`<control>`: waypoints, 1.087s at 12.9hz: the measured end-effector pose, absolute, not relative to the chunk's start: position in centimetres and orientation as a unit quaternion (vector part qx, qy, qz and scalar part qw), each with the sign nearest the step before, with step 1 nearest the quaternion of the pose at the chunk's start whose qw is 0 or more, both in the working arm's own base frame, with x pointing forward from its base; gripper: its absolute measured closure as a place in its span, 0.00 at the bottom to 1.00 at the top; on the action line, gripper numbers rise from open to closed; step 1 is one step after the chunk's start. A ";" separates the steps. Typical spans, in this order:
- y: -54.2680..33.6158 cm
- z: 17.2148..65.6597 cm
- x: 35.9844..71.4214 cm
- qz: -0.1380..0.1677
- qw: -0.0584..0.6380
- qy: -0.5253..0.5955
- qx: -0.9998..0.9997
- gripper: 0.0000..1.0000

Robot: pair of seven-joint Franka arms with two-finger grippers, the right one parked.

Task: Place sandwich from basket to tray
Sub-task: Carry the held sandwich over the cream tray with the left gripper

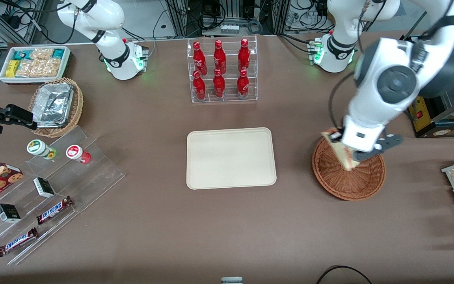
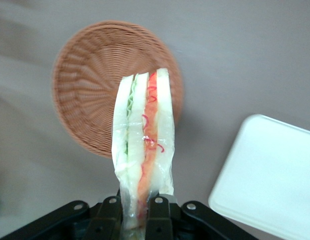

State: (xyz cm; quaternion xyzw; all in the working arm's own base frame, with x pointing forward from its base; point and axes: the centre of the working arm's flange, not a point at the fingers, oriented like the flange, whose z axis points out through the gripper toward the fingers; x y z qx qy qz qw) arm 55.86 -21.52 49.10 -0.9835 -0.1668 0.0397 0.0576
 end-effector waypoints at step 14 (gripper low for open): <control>-49.9 32.9 50.0 0.042 0.024 0.007 -0.999 0.84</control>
